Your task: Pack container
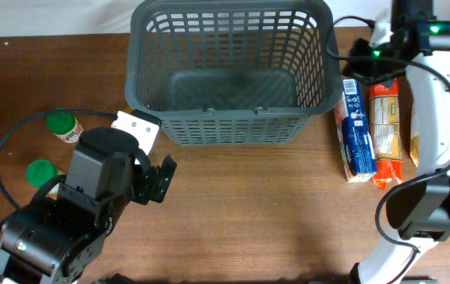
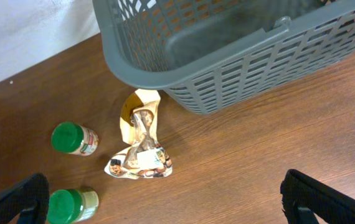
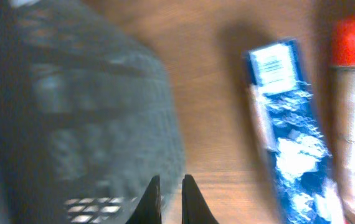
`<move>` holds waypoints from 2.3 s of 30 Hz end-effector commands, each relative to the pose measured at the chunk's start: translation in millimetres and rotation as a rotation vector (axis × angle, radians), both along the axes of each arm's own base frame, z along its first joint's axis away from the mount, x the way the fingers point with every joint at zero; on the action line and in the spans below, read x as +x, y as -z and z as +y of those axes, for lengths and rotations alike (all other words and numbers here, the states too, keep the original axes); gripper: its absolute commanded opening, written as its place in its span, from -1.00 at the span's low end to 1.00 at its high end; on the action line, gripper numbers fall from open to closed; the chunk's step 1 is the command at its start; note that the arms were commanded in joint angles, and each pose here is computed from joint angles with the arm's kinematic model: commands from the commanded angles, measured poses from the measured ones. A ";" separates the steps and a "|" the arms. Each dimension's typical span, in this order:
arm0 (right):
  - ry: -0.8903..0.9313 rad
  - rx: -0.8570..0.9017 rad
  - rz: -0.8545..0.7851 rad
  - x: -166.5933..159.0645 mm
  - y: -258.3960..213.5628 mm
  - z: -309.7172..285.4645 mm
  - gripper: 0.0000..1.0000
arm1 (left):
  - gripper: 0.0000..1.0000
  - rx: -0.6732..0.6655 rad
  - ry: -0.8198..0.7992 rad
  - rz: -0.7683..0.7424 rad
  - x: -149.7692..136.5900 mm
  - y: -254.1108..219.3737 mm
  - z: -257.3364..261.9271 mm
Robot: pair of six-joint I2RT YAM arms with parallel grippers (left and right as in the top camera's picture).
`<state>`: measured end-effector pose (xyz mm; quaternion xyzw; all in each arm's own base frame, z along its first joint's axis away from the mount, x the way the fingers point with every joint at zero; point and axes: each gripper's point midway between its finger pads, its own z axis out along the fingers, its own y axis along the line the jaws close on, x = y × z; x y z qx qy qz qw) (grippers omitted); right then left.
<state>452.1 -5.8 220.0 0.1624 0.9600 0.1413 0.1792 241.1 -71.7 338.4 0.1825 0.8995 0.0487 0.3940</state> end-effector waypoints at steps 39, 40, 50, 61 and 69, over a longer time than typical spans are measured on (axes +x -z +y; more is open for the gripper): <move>0.216 -0.074 0.343 -57.3 180.4 -245.5 0.97 | 0.98 0.116 -0.118 0.093 18.0 26.3 12.8; 0.213 -0.065 0.361 -58.4 190.3 -244.7 0.98 | 0.99 0.122 -0.117 0.104 20.1 29.2 11.6; 0.263 -0.041 0.403 -60.7 209.2 -244.5 -0.92 | 0.99 0.175 -0.115 0.190 36.5 54.3 3.1; 0.291 -0.185 0.106 -36.9 67.7 -249.8 -0.92 | 0.99 0.204 -0.234 0.140 37.7 45.9 21.7; 0.183 -0.352 -0.273 -40.5 -105.0 -180.8 -0.92 | 0.99 0.134 -0.623 -0.055 32.7 6.4 96.1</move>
